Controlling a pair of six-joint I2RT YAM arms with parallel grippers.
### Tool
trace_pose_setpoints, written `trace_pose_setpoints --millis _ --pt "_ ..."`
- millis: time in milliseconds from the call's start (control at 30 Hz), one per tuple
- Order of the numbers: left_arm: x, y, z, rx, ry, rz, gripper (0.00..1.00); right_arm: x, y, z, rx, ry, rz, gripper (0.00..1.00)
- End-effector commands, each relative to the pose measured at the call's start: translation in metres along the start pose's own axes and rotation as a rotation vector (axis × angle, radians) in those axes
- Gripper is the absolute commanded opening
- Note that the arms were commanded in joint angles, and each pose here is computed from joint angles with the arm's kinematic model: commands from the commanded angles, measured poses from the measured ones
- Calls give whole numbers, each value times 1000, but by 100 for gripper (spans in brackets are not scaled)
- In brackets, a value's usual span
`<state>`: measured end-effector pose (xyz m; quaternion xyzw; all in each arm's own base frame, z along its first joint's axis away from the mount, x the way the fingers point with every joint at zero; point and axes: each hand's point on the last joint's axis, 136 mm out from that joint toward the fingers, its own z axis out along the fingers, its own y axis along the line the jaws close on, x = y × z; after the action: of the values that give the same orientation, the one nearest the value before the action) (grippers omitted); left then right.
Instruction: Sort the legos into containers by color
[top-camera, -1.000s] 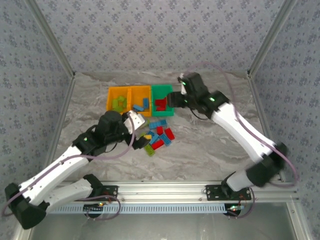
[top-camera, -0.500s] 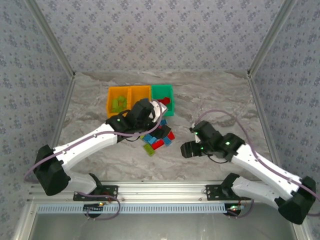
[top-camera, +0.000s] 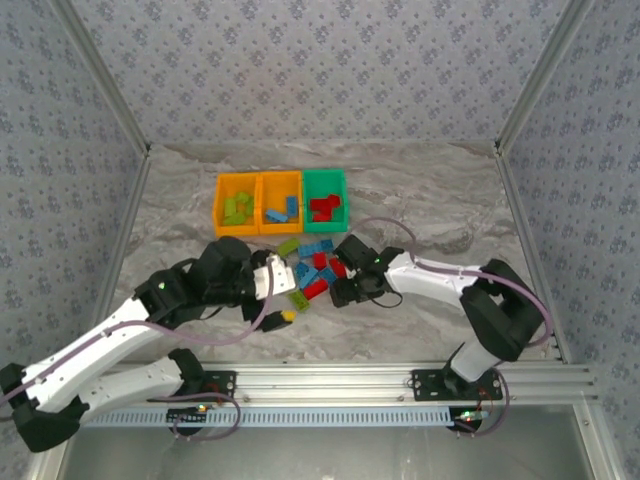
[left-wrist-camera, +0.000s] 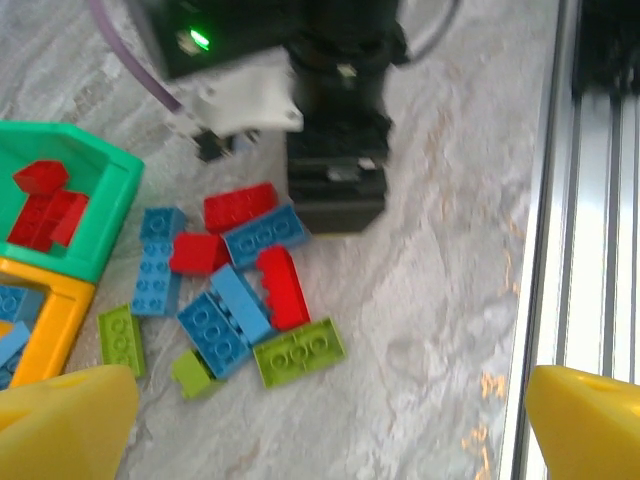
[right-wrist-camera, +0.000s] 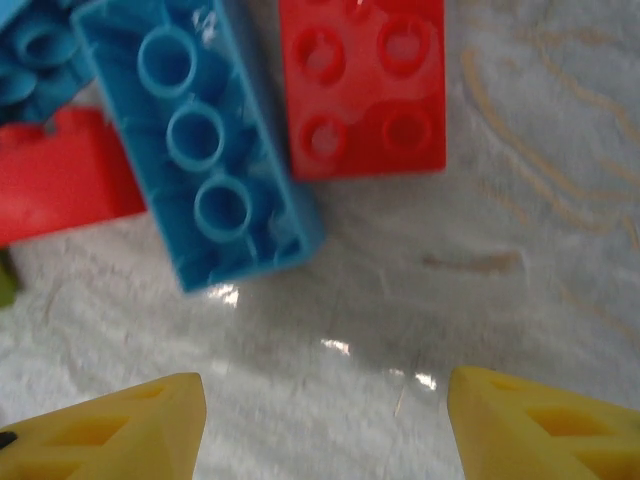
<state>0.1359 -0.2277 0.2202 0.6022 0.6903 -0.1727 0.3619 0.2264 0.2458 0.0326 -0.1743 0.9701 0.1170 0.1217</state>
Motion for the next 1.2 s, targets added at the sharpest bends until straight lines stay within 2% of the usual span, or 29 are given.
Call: trace_pose_setpoints --millis 0,167,300,400,600,800,967,1067,1167 --pt "32 -15 6 51 77 104 99 -22 10 8 -32 -25 -28 67" --pt "34 -20 18 78 60 109 99 -26 16 20 -40 6 -41 67" --pt "44 -16 24 73 104 102 99 -32 19 22 -42 5 -45 58" --pt "46 -16 27 77 101 96 99 -34 24 20 -48 13 -53 55" --pt "45 -17 29 89 83 80 99 -44 32 9 -23 -32 -81 65" --pt "42 -14 30 94 64 59 99 -71 20 9 41 -110 -63 56" --pt "42 -12 30 86 58 52 99 -71 14 20 77 -70 -48 49" --pt "44 -13 30 86 58 54 99 -62 19 25 52 -36 -46 50" --pt "45 -13 30 86 60 51 99 -51 24 24 40 -3 -52 58"
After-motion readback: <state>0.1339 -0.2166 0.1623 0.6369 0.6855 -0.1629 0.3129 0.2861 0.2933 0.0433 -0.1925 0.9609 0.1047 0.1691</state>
